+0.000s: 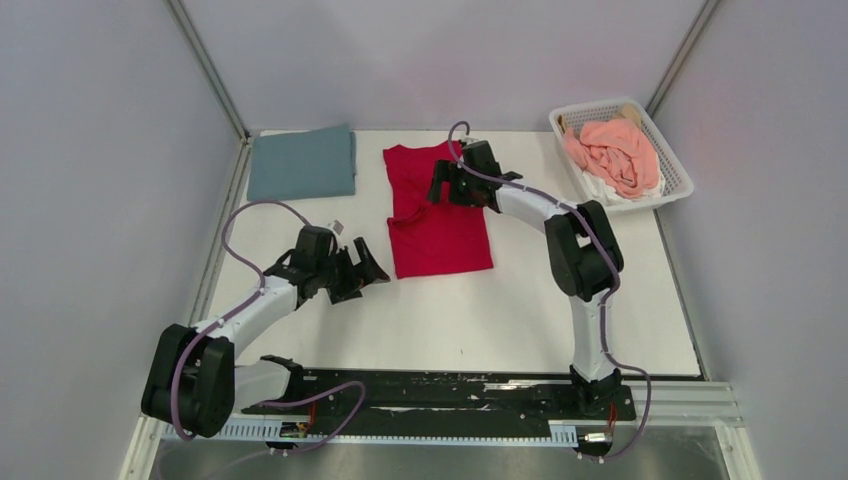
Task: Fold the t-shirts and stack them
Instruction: Fold the folded rectangular tshirt in 1/3 of the way
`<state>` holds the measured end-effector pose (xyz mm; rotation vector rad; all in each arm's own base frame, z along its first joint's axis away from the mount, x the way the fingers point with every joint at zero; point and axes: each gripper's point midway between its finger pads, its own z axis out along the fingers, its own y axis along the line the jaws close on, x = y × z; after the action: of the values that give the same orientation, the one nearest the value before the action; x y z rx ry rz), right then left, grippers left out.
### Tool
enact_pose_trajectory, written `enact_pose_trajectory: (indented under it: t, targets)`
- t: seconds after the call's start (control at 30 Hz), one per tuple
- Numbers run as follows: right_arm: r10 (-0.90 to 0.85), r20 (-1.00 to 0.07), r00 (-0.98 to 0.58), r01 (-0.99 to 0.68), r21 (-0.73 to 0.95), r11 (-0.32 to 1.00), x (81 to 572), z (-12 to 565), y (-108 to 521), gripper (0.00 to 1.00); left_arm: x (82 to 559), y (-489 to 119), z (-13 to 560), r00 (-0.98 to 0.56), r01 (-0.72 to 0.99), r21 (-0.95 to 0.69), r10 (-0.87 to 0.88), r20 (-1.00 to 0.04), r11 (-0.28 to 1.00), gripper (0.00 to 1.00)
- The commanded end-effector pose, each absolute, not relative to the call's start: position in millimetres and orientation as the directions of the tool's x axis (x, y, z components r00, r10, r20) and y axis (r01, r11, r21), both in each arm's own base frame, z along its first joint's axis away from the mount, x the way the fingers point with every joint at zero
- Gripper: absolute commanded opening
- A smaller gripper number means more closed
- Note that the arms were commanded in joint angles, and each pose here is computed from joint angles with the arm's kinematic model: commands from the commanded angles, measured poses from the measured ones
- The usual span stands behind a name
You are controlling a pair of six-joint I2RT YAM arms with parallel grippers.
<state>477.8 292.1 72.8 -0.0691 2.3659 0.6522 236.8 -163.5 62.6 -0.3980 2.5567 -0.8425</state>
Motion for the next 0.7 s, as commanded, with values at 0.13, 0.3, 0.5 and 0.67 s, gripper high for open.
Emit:
enact_pose_trajectory:
  t: [0.13,0.3,0.5,0.67]
  targets:
    - [0.140,-0.712,-0.688,-0.258,0.420,0.870,460.7,144.5,266.7,0.95,255.7,-178.2,72.6,-0.856,-0.103,-0.678,-0.412,-0.312,0.728,1.00]
    - [0.086,-0.697,-0.712,-0.386,0.491,0.781,419.0,153.9,279.8,0.95,267.5,-188.8,71.2,-0.873,-0.108,-0.695,-0.403,-0.276,0.711,1.00]
    - [-0.056,-0.612,-0.789,-0.515,0.610,0.602,370.4,129.4,349.0,0.95,260.1,-184.9,61.4,-0.875,-0.123,-0.683,-0.403,-0.268,0.720,1.00]
    - [-0.070,-0.569,-0.820,-0.498,0.647,0.577,387.3,106.8,384.8,0.95,250.5,-179.8,58.7,-0.875,-0.132,-0.672,-0.404,-0.266,0.729,1.00]
